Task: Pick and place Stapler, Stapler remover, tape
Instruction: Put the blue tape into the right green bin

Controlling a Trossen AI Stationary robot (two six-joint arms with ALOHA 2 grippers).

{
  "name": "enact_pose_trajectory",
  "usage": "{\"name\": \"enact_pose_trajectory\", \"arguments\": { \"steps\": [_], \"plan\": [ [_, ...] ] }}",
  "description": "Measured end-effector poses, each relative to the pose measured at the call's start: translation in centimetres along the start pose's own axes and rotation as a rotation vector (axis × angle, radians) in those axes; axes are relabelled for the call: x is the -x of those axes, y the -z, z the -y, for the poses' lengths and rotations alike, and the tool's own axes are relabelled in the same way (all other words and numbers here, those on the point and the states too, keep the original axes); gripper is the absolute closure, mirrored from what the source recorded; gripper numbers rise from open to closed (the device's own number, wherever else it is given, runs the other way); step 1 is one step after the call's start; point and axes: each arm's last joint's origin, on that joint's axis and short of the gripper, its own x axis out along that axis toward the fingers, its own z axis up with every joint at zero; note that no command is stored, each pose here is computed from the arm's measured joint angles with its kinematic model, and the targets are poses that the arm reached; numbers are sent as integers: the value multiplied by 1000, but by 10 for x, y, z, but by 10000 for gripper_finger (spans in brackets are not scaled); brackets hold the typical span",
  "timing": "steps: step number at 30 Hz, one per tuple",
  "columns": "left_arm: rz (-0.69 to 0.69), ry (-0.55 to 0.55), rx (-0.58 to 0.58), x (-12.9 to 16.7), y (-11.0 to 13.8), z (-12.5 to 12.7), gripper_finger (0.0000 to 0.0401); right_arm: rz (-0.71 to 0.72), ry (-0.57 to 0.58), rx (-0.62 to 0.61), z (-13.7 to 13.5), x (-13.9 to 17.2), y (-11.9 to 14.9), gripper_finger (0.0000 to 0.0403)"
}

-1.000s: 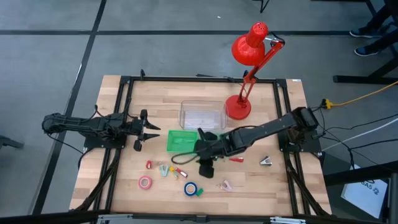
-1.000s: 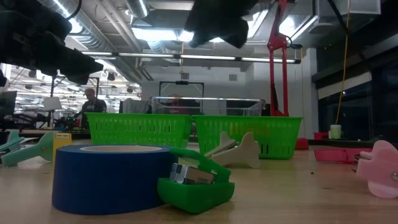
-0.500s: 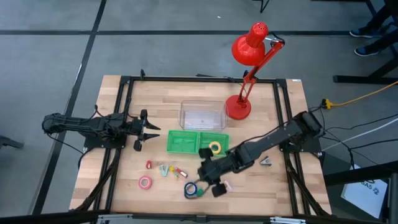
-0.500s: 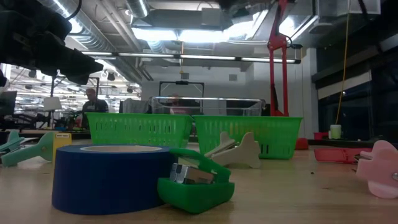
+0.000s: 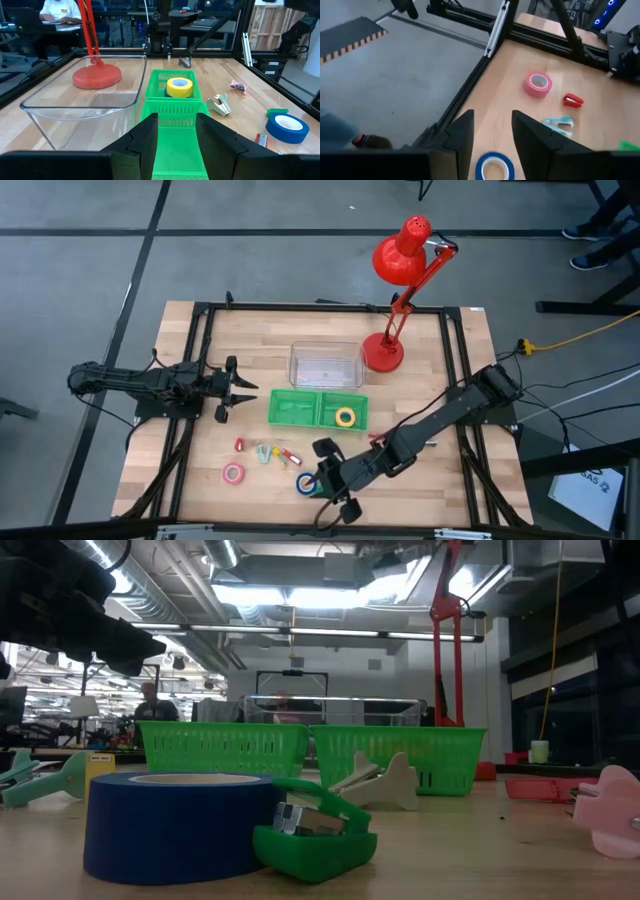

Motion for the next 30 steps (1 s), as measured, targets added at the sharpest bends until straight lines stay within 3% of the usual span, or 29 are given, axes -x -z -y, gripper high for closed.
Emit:
{"name": "enact_pose_trajectory", "arguments": {
  "steps": [14, 23, 30],
  "plan": [
    [0, 0, 0, 0, 0, 0, 271, -162, -19, -134, -9, -57, 52, 270],
    [0, 0, 0, 0, 0, 0, 271, -254, -54, -115, -16, -82, 83, 270],
    [0, 0, 0, 0, 0, 0, 271, -255, -49, -65, -9, -85, 85, 270]
  ]
}}
